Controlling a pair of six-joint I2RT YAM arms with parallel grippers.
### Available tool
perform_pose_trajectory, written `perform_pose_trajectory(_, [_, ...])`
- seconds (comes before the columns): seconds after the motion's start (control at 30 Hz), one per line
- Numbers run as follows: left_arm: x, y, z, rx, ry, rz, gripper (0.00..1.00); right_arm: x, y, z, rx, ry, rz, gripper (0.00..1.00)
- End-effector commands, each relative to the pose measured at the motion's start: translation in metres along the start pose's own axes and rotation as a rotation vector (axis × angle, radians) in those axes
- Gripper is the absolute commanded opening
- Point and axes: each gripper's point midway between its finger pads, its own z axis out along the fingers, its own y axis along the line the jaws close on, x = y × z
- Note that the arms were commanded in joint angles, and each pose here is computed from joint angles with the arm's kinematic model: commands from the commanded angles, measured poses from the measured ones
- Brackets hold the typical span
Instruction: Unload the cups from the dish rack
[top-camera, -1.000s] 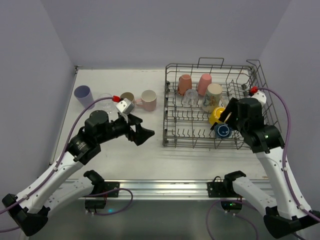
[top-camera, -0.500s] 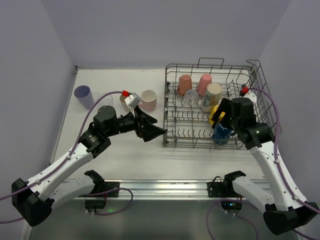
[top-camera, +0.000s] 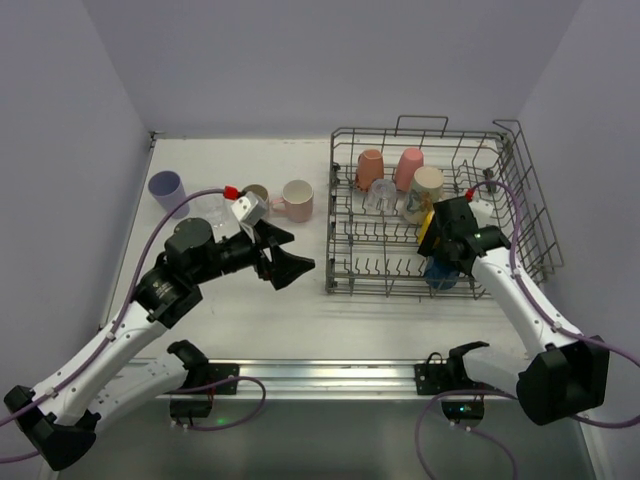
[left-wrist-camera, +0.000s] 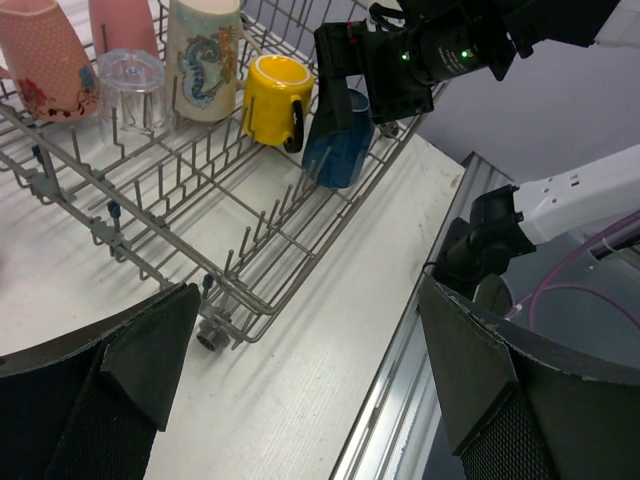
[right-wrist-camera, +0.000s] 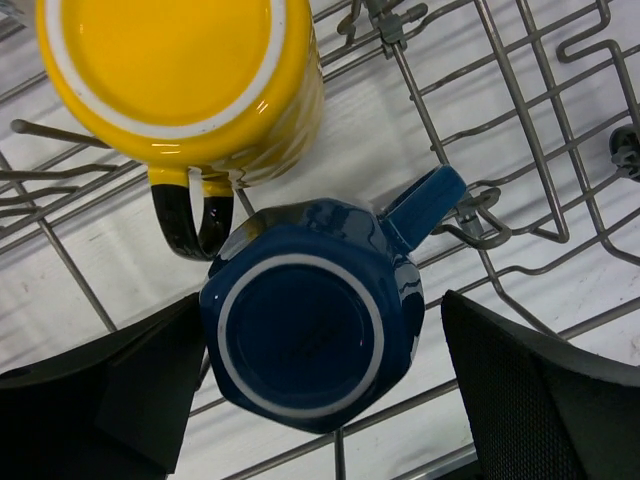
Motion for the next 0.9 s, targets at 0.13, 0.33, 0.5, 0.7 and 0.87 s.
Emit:
perform_pose_trajectory(0.13, [0.014,0.011,-0.004,-0.044,0.028,0.046,1.0,-0.011,0.001,0.012,0.04,-0.016,0.054,0.99])
perform_pose_trajectory(0.33, [0.014,0.011,-0.005,-0.047,0.021,0.05,1.0,0.002,0.003,0.023,0.051,0.04,0.038,0.99])
perform_pose_trajectory(0.5, [0.015,0.01,-0.004,-0.04,0.023,0.036,1.0,-0.028,0.001,-0.001,0.012,-0.088,0.069,0.53])
perform_pose_trajectory(0.7, [0.013,0.003,0.002,0.002,0.03,0.008,1.0,-0.065,0.005,-0.057,-0.153,-0.251,0.117,0.42])
perform_pose_trajectory(0.87, [0.006,-0.005,0.008,0.048,0.019,-0.018,1.0,-0.078,0.018,-0.095,-0.31,-0.312,0.13,0.39])
